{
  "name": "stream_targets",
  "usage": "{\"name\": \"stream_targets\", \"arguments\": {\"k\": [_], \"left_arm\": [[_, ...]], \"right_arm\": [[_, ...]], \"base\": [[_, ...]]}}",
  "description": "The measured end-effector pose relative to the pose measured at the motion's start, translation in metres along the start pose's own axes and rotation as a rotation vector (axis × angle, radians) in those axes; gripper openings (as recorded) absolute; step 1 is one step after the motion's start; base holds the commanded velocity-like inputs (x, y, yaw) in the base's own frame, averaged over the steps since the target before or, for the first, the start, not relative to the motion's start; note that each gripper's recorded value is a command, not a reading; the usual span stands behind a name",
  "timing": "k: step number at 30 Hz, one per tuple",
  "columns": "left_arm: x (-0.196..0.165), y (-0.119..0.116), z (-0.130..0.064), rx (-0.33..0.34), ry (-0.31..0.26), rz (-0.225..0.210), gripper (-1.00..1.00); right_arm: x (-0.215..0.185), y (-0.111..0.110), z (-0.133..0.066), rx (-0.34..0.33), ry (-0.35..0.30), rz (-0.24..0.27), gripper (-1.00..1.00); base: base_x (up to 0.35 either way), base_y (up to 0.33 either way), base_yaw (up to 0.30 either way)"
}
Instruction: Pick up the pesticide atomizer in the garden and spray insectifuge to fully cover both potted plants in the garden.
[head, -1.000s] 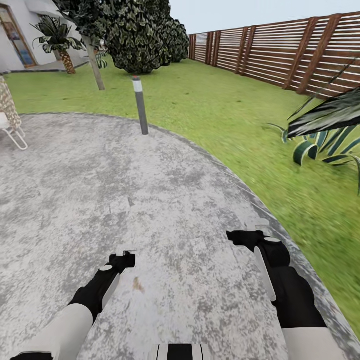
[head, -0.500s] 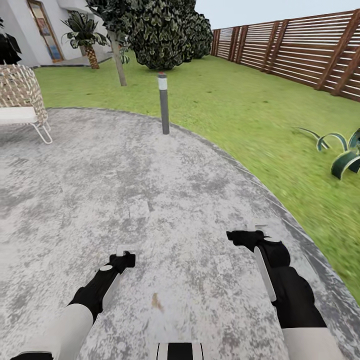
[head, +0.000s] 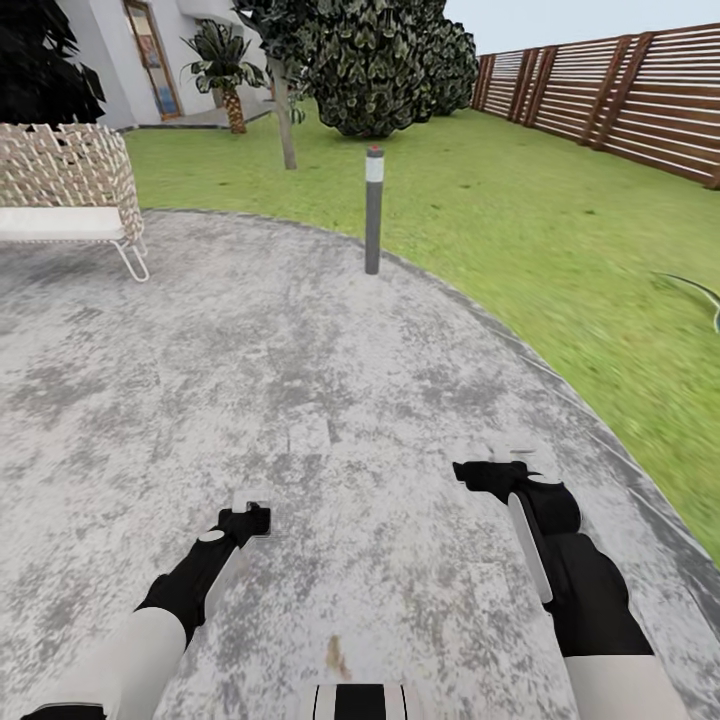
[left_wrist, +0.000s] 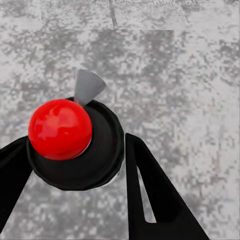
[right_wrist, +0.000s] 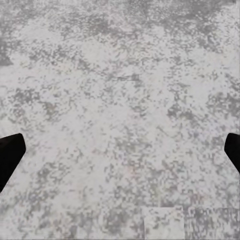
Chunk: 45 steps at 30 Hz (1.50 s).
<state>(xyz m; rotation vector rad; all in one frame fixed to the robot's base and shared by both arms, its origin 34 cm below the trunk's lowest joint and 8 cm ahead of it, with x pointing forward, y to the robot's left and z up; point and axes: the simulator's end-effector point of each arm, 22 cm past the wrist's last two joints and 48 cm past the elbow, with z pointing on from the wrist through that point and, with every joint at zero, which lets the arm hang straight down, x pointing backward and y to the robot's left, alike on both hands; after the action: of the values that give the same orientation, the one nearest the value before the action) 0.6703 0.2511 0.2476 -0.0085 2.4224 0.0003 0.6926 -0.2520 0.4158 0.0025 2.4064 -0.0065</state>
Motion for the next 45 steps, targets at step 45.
{"name": "stream_targets", "arguments": {"k": [45], "left_arm": [[-0.068, 0.0, -0.041, 0.001, -0.091, 0.002, -1.0]], "right_arm": [[-0.061, -0.001, -0.055, 0.002, -0.121, 0.0, 1.0]], "base": [[0.027, 0.0, 0.047]]}}
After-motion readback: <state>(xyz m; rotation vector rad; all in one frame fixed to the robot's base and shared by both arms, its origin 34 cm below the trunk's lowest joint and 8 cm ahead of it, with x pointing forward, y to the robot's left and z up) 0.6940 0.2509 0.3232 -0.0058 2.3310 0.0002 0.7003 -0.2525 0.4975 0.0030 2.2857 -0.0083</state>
